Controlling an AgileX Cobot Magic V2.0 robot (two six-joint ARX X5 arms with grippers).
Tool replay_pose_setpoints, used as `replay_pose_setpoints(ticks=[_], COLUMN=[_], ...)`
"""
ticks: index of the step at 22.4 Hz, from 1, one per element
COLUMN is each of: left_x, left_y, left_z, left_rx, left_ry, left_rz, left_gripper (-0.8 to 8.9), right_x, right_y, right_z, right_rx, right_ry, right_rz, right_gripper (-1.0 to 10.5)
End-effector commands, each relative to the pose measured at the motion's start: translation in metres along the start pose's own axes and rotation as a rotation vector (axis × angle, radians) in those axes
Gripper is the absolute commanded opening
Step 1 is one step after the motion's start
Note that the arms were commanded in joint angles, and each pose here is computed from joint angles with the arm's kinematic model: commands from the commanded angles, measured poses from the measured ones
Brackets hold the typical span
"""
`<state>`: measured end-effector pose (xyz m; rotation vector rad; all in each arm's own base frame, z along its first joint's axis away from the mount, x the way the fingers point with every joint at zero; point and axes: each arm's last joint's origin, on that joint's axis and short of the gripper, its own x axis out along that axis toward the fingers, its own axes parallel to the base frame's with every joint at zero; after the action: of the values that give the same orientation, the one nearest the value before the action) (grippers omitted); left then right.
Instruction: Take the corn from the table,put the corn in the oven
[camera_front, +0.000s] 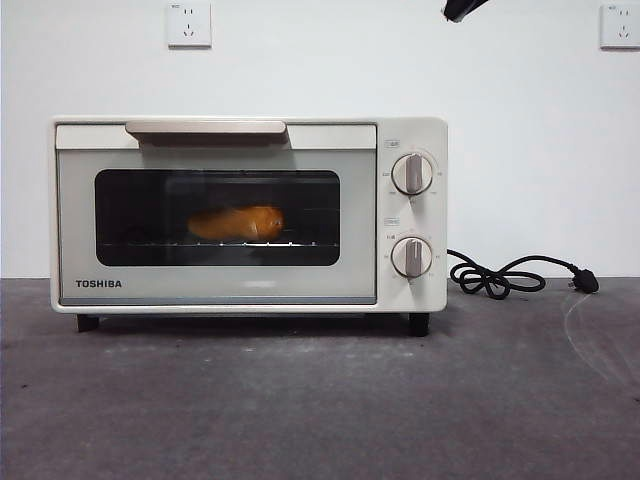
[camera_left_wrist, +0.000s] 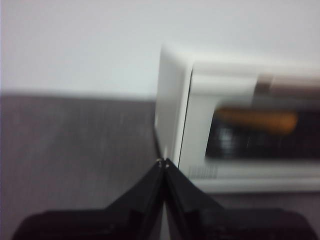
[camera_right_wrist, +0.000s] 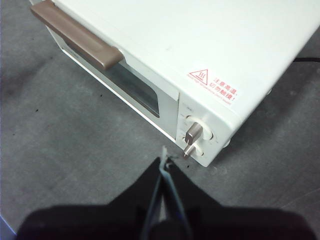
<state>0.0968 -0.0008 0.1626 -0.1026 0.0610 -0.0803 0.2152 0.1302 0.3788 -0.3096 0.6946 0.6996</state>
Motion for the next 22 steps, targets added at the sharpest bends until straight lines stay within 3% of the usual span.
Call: replay_pose_setpoints(ticks=[1,22], left_x=[-0.0001,0.0000], left_y=[0.0011,0.0002], left_z=[-0.0129,-0.0117], left_rx=[0.052,0.068], left_ry=[0.115,0.103], left_rz=[0.011,-0.003], left_gripper=[-0.03,-0.03], right_x=[0.0022,0.0019], right_y=[0.0000,-0.0001], right_z=[-0.0010,-0.0007], right_rx=[0.009,0.008], right_ry=[0.003,0.002], right_rz=[0.000,0.000], right_gripper=[0.0,0.0])
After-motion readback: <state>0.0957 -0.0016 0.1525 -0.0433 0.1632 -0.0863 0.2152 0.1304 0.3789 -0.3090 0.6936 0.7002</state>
